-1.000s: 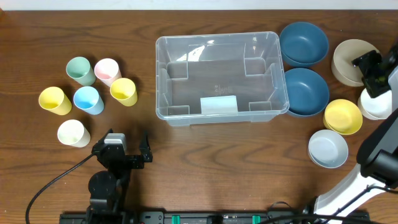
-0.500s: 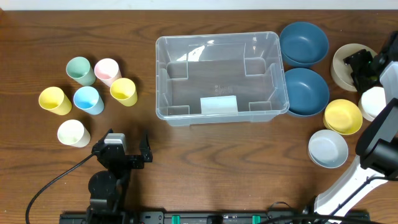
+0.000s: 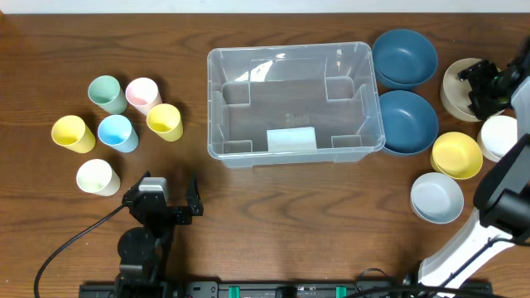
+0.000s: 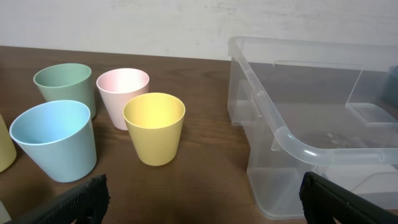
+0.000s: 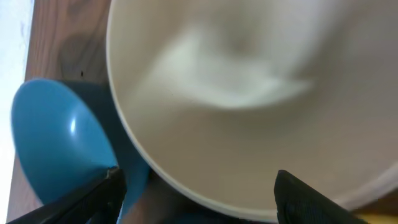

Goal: Pack container
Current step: 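Move the right gripper to the beige bowl and grasp its rim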

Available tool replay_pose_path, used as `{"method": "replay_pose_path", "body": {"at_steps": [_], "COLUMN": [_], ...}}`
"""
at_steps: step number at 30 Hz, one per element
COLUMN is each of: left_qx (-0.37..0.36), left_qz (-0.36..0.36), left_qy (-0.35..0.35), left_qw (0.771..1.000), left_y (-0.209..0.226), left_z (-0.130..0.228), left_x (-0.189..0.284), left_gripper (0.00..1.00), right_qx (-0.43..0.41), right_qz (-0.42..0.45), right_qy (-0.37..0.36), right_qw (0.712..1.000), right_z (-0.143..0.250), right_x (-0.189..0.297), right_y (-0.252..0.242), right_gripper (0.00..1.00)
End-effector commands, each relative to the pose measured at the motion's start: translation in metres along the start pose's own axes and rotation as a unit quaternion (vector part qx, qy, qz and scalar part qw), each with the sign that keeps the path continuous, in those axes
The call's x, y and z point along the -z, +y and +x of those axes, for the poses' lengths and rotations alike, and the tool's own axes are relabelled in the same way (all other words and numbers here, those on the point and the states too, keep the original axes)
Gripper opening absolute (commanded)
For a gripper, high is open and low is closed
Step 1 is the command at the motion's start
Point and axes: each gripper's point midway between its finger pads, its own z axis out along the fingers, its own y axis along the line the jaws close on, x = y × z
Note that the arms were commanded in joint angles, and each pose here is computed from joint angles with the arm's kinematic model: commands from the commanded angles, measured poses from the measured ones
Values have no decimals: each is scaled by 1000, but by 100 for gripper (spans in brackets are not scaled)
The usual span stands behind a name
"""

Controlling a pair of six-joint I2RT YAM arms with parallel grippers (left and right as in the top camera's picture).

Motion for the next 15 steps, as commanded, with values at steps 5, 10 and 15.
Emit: {"method": "replay_pose_path", "body": {"at_steps": [5, 10, 15], "left_qx": [-6, -6, -6], "left_qz": [0, 0, 0], "left_qy": [22, 22, 22], "left_qw": [1000, 1000, 1000], "left_y": [1, 1, 1], "left_z": [14, 14, 14], "left_x": [-1, -1, -1], "left_gripper": [98, 98, 98], "right_qx": [-13, -21, -30], "right_qz": [44, 119, 127], "right_qy": [-53, -45, -43], "right_qw": [998, 992, 990], "right_z": [-5, 4, 8], "right_x": [67, 63, 44], "right_y": [-5, -39, -51], "right_gripper": [78, 76, 74]}}
